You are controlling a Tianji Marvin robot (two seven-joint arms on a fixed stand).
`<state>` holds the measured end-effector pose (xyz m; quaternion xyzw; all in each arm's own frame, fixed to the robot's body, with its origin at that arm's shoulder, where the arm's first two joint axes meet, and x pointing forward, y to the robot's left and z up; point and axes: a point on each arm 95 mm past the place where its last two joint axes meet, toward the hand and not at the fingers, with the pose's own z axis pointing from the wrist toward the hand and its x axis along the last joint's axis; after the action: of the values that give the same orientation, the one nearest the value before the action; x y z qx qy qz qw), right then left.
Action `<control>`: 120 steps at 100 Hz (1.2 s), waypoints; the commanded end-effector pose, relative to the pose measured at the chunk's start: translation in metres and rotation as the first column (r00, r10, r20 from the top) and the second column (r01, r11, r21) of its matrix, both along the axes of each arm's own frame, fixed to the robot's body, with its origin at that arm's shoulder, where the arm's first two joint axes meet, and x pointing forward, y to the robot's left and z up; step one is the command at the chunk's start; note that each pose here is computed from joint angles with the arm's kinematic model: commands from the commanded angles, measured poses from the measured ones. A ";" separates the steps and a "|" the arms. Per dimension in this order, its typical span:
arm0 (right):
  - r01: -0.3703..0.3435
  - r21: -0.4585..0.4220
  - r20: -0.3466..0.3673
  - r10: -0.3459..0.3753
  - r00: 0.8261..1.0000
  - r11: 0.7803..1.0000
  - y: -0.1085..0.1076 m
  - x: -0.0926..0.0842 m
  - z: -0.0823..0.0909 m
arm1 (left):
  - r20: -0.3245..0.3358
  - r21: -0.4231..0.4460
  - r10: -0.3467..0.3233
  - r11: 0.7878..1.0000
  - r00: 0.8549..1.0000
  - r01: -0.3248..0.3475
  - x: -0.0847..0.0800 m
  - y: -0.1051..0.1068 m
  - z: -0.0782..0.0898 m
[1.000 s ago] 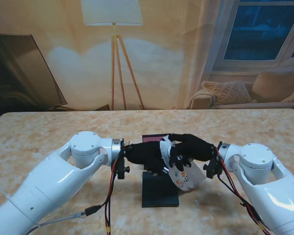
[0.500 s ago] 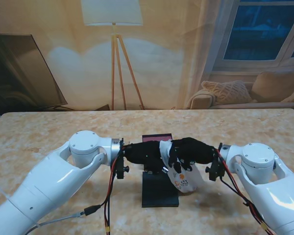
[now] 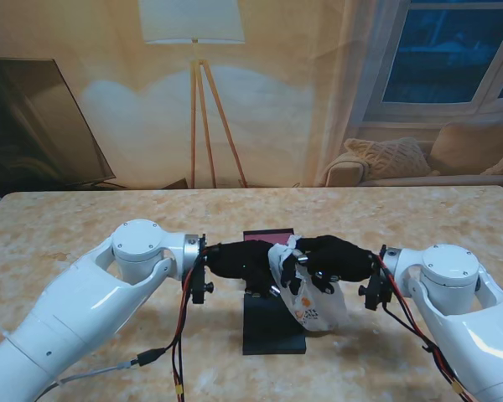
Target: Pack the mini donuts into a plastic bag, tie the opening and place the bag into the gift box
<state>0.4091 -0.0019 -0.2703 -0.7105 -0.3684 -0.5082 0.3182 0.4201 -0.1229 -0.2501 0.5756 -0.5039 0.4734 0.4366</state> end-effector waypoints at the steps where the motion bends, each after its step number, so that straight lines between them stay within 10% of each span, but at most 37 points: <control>1: -0.027 0.000 -0.011 0.027 1.000 1.000 -0.001 -0.006 -0.001 | 0.007 0.006 -0.003 1.000 1.000 0.003 0.001 0.001 0.003; 60: -0.191 -0.075 0.010 0.192 0.981 0.979 -0.032 -0.013 0.007 | 0.103 0.104 0.037 0.993 0.994 -0.048 0.008 0.012 0.001; 120: -0.203 -0.304 0.151 0.257 0.955 0.931 -0.049 -0.010 0.009 | 0.108 0.125 0.179 0.973 0.978 -0.192 0.005 0.013 -0.003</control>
<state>0.4032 -0.0469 -0.2570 -0.6420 -0.5502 -0.4852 0.2231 0.4250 -0.1139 -0.2519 0.6222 -0.4956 0.5093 0.3285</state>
